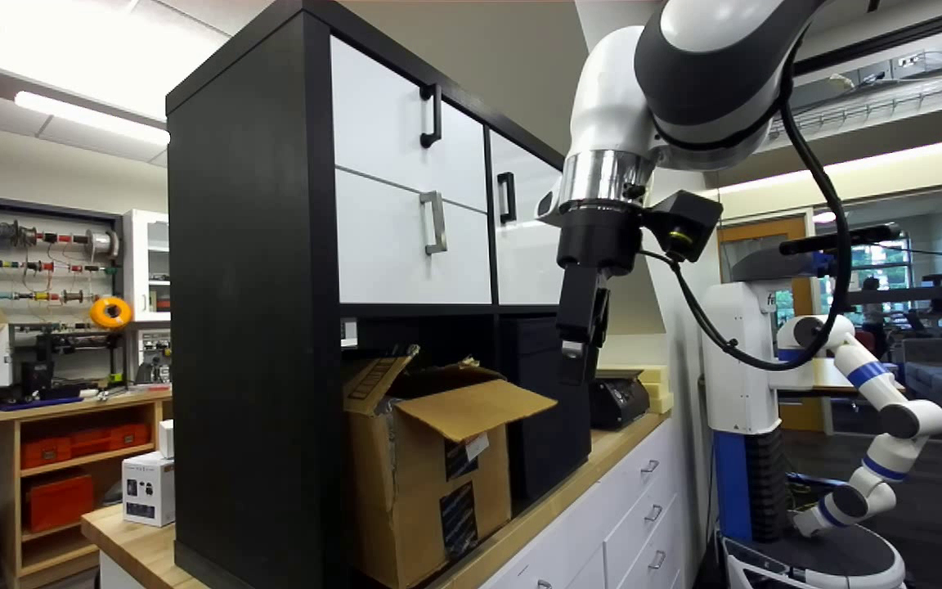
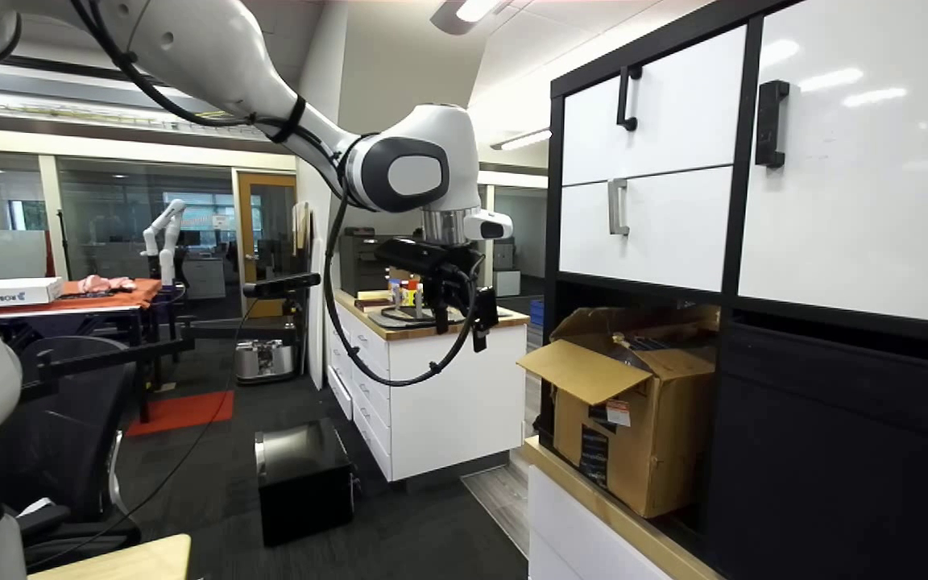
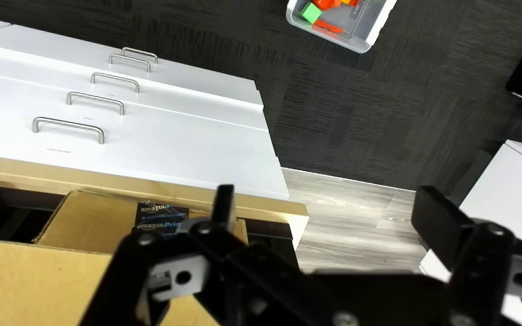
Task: Pull the box out of the bottom of the black cabinet
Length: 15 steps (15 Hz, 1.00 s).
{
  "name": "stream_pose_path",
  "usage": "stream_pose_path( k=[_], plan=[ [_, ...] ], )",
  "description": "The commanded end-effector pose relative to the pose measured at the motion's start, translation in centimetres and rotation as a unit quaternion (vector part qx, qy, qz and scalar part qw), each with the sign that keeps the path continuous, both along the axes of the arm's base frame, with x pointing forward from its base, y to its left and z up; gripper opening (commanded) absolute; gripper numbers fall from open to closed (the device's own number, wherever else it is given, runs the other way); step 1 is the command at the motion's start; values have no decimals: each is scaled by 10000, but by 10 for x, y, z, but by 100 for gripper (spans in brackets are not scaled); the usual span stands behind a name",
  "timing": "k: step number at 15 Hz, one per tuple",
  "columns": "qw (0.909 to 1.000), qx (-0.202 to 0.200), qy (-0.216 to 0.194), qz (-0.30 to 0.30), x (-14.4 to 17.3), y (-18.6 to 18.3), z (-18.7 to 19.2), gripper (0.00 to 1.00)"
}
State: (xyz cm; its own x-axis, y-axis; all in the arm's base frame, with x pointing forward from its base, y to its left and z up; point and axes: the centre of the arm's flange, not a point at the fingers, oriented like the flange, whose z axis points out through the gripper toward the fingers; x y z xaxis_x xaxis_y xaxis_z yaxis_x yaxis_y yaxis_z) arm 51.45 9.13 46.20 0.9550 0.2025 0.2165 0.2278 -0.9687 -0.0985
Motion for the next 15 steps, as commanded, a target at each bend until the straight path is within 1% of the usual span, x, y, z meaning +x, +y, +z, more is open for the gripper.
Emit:
stream_pose_path(
  k=[1,5,10,12,15],
  plan=[
    [9985,-222,-478,169,6,3,-5,100],
    [9934,-475,-963,410,24,5,-4,100],
    [9835,-733,-1352,951,53,4,-16,100],
    [9775,-832,-1473,1258,63,3,-19,100],
    [9634,-980,-1671,1852,79,3,-19,100]
  ],
)
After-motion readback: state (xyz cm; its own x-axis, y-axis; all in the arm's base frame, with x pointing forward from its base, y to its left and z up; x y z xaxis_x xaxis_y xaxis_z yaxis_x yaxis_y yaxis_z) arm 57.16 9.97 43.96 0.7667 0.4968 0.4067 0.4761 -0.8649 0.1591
